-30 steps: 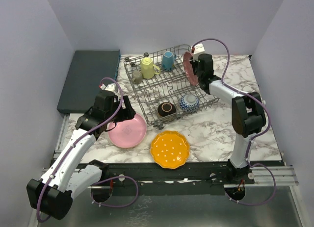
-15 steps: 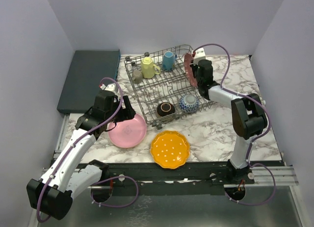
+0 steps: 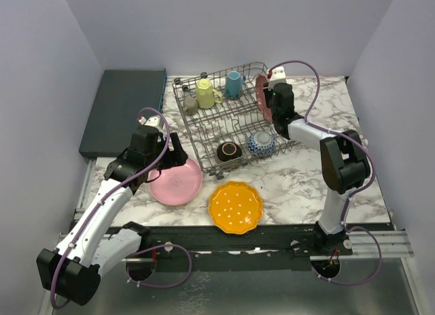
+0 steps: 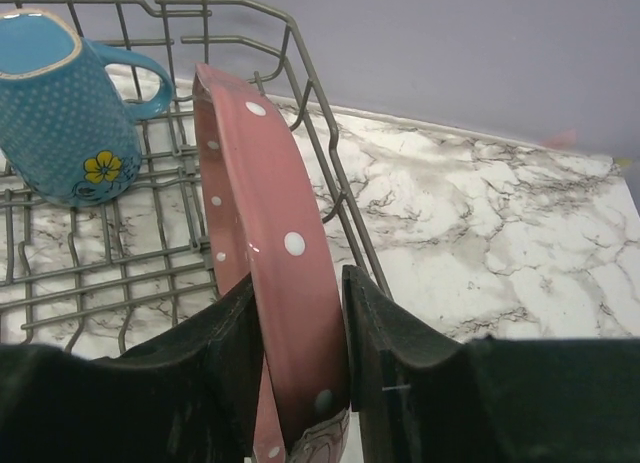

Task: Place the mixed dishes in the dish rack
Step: Insert the plate into the dish rack.

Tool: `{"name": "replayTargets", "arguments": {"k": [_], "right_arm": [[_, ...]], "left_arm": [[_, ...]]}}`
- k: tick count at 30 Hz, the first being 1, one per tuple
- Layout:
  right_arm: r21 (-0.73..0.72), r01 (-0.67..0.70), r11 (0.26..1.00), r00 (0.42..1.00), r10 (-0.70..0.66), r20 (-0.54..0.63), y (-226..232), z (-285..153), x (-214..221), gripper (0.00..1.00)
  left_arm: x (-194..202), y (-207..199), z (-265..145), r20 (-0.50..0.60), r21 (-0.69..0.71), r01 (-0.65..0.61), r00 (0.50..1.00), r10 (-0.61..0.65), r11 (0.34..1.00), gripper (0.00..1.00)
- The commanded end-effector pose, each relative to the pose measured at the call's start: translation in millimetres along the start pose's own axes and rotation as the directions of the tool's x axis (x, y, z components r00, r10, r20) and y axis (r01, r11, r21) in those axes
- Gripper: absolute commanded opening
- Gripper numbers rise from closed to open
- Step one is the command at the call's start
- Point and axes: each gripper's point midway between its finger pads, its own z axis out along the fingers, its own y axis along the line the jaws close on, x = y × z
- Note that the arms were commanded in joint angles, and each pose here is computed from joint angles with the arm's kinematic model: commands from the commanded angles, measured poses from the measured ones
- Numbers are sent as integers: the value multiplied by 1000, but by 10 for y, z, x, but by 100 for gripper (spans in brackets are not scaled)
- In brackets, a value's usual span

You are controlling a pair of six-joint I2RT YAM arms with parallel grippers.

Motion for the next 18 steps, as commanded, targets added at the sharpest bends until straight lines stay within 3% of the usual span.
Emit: {"name": "replayTargets", "arguments": {"k": [1,6,18], "right_arm": [[47,-104,993,991,99,93,-99,-86,-370,42],[41,-119,992,988,115,104,-114,-132,-463,54],[12,-154,988,979,150,137,-139,-270,-746,64]], "left_arm": [[-42,25,-27,22,-7,-7,1000,7,1000,80],[-33,33,-19,18,-11,-8,1000,8,1000,80],[-39,32,-22,20,-11,-8,1000,8,1000,80]]}}
